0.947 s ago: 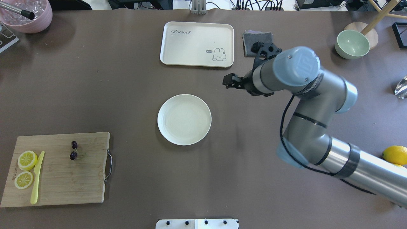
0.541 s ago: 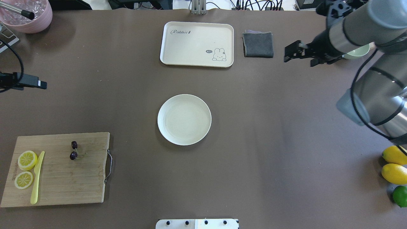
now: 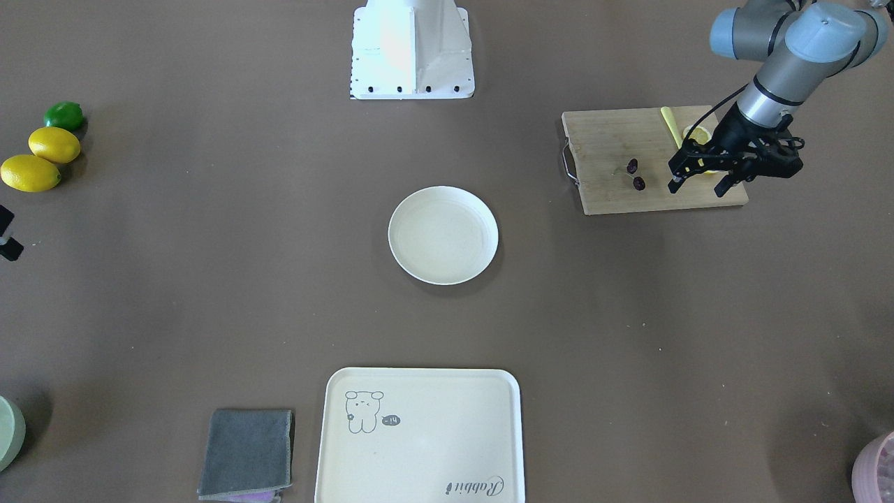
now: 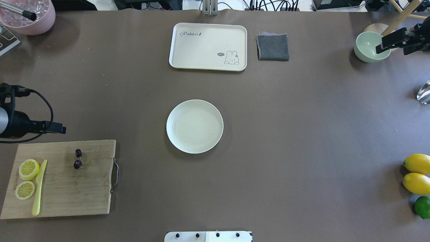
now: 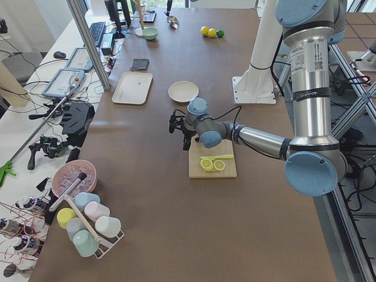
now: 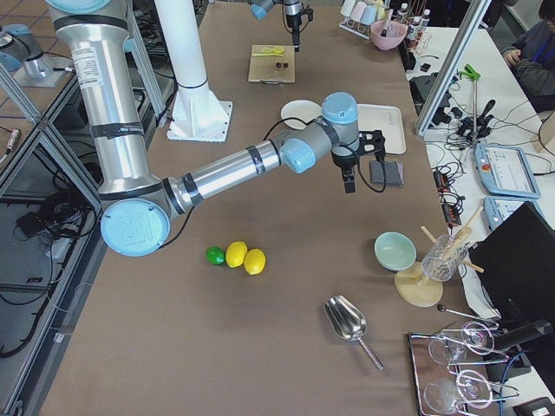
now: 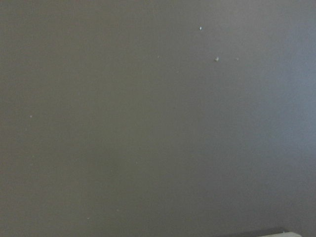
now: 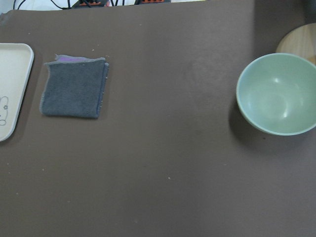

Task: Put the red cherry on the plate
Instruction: 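Lower the left gripper onto the dark cherries on the cutting board and grasp them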

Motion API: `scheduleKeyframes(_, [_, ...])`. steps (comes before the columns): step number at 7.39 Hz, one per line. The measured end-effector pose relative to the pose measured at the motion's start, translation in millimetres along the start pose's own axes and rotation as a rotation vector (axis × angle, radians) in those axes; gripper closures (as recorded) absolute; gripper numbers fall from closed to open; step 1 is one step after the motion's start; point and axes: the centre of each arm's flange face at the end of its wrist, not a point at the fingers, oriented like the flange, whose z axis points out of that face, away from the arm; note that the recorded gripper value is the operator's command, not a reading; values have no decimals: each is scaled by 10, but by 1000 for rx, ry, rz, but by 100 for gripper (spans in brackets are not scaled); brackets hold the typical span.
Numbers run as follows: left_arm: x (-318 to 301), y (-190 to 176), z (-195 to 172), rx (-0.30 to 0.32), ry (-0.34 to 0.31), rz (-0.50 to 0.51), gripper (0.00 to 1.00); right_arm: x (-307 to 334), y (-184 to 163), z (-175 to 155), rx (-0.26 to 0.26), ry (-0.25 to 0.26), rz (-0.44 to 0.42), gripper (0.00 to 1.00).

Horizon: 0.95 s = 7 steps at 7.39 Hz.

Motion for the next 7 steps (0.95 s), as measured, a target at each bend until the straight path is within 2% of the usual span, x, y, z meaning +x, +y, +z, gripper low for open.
scheduleKeyframes(3, [310, 396, 311, -7, -7, -8, 48, 638, 66, -269, -6, 36, -42, 0])
scheduleKeyframes(7, [486, 441, 366, -7, 13, 0, 53, 753, 92, -298, -19, 45, -50, 0])
